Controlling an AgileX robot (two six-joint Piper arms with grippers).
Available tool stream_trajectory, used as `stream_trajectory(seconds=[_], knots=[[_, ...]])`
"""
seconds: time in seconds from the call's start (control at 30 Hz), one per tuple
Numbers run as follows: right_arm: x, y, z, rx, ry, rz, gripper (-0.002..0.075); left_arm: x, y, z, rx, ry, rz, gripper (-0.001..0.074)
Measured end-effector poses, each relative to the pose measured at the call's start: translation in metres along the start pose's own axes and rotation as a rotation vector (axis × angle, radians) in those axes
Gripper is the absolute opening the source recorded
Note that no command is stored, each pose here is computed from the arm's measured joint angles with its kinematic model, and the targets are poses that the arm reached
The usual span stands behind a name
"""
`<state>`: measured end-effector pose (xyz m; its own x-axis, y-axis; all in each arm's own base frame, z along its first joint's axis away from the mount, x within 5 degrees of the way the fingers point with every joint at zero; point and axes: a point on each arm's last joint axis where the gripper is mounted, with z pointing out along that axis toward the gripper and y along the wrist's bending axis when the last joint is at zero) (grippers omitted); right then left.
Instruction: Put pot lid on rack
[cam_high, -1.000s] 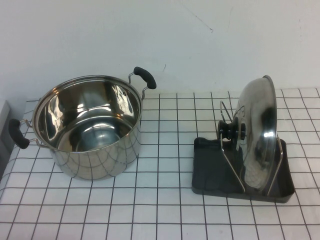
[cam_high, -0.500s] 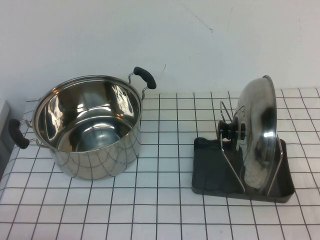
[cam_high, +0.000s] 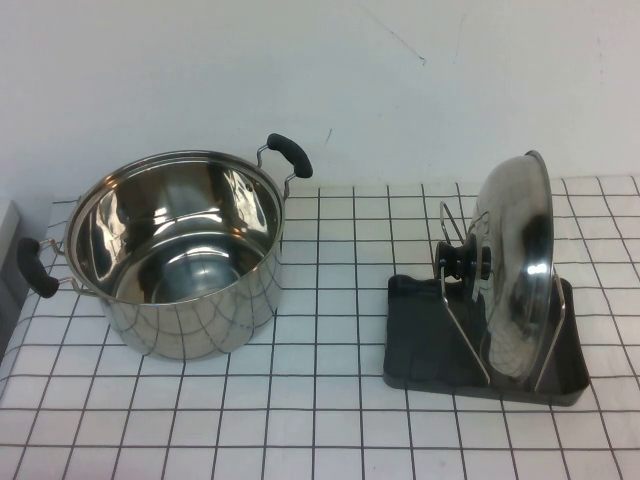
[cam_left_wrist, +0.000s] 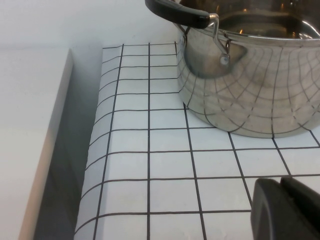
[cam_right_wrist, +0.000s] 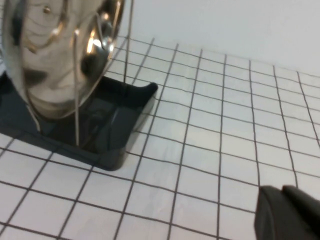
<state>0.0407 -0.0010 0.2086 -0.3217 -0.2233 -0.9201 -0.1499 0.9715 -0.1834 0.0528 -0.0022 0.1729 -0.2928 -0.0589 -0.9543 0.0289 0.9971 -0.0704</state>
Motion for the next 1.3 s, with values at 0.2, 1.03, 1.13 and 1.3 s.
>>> stream_trajectory(seconds=[0.2, 1.03, 1.13, 1.3], knots=[[0.021, 0.002, 0.016, 0.091, -0.005, 0.021, -0.0002, 0.0, 0.0, 0.0, 0.0, 0.0, 0.0, -0.0002], [0.034, 0.006, 0.024, 0.113, 0.018, 0.091, -0.0002, 0.0, 0.0, 0.0, 0.0, 0.0, 0.002, -0.0002], [0.034, 0.006, 0.024, 0.113, 0.018, 0.103, -0.0002, 0.0, 0.0, 0.0, 0.0, 0.0, 0.002, -0.0002], [0.034, 0.006, 0.024, 0.113, 0.017, 0.125, -0.0002, 0.0, 0.0, 0.0, 0.0, 0.0, 0.002, -0.0002]])
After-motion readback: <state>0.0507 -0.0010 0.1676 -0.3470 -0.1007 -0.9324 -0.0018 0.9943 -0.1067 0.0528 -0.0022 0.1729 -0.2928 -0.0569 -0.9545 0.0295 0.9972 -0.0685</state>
